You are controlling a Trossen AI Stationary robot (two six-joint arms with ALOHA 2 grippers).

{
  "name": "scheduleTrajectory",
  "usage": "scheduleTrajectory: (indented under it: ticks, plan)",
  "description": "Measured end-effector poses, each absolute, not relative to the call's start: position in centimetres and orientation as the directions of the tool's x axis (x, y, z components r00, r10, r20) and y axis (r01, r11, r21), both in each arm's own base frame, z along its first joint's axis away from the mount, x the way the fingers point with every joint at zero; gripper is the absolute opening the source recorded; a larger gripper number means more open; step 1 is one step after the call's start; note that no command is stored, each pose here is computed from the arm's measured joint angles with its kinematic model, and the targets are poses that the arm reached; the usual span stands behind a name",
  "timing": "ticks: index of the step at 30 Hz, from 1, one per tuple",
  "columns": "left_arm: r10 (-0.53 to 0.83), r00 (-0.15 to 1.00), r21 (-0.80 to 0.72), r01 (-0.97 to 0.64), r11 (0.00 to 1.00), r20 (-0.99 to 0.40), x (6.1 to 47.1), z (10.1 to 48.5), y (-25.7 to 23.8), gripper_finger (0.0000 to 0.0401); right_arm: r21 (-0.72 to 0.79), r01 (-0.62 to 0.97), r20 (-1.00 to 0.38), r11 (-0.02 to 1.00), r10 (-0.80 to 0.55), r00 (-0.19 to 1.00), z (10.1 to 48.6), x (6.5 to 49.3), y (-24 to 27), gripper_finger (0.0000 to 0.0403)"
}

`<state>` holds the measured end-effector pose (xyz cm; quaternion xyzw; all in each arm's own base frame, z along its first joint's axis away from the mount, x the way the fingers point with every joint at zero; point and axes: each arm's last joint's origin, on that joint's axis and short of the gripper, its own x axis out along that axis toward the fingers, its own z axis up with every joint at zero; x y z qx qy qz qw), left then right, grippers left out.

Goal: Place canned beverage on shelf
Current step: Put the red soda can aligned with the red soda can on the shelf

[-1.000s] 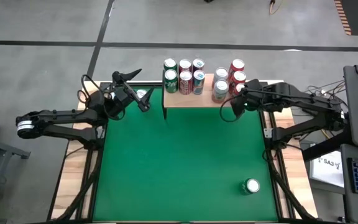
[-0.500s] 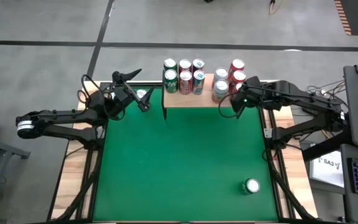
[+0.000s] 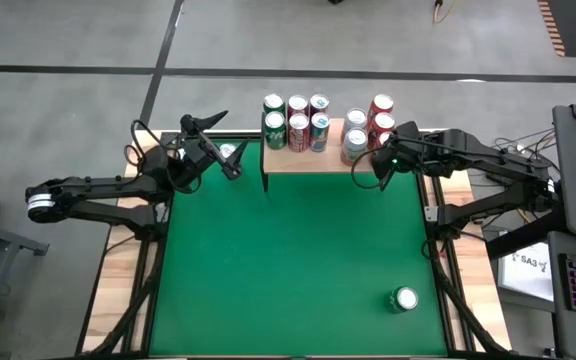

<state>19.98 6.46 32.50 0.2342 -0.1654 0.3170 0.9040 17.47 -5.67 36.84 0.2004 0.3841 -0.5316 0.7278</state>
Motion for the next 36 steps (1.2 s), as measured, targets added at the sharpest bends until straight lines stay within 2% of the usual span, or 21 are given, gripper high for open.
scheduleTrajectory:
  ticks: [8,18,36]
  plan:
    - [0.496,0.744,0.319,-0.651,0.689,0.448,20.0,32.5,6.5,0.0378,-0.115,0.928,-0.774,0.355,-0.618,0.14,36.8,17.5,-5.7,0.0009]
    - [0.496,0.744,0.319,-0.651,0.689,0.448,20.0,32.5,6.5,0.0378,-0.001,0.927,-0.867,0.375,-0.463,0.186,36.7,17.4,-5.2,0.0009]
    - [0.496,0.745,0.319,-0.65,0.689,0.447,20.0,32.5,6.5,0.0378,-0.117,0.926,-0.819,0.358,-0.563,0.114,35.9,18.7,-5.8,0.0009]
